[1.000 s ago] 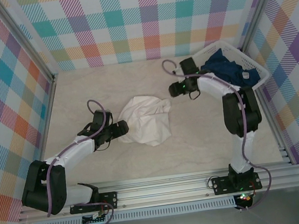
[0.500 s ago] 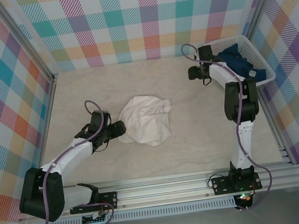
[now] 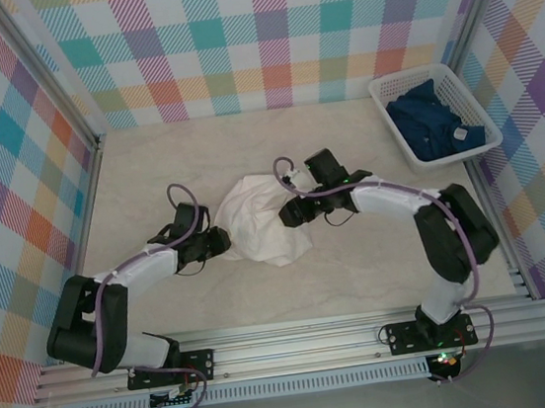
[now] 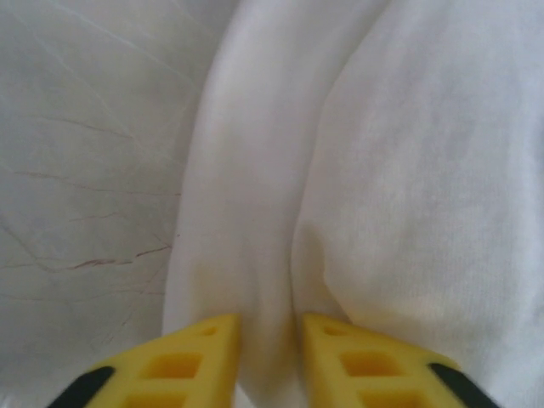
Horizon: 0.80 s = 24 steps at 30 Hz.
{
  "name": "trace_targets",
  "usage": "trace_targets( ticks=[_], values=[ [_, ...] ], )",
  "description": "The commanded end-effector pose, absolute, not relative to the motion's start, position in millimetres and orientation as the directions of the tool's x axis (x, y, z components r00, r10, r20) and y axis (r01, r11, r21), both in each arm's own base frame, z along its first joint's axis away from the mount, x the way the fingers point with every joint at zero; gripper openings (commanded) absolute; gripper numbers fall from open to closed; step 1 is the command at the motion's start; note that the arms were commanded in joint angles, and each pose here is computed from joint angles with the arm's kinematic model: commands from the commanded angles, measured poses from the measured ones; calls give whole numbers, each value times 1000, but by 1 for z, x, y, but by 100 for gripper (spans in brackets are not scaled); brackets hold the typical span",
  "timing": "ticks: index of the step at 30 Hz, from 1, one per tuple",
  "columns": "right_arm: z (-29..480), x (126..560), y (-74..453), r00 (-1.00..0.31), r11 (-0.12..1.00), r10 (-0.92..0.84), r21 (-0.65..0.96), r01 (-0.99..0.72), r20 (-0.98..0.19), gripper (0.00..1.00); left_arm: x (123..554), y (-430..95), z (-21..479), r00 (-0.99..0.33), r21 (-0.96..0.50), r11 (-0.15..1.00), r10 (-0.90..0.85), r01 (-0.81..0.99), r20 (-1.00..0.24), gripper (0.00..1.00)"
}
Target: Fold the inside-out t-shirt
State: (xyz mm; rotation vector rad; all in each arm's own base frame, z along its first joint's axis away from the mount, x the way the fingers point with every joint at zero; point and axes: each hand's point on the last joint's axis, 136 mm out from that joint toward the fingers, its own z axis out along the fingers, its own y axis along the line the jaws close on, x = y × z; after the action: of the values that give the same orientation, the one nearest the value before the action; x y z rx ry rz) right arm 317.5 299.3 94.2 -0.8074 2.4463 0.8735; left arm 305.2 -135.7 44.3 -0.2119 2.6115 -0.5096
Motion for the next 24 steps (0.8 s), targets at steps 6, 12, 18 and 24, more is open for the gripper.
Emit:
trace_targets(
  ticks=[6,12,18,24],
  values=[
    [190,333,312,-625,565,-294,396,-724,-723,0,334,-139,110,-762,-464,886,-304,-5,-571,0],
    [343,313,268,-378,580,-54,279,-765,-924,0,323,-117,276,-405,-570,810,-480,136,-778,0],
    [292,311,277,-488,626,-151,298,-720,-860,24,316,-127,355,-355,-572,781,-475,253,-805,0],
    [167,244,352,-581,534,-367,346,-771,-727,68,327,-129,338,-425,-546,815,-433,192,-795,0]
  ],
)
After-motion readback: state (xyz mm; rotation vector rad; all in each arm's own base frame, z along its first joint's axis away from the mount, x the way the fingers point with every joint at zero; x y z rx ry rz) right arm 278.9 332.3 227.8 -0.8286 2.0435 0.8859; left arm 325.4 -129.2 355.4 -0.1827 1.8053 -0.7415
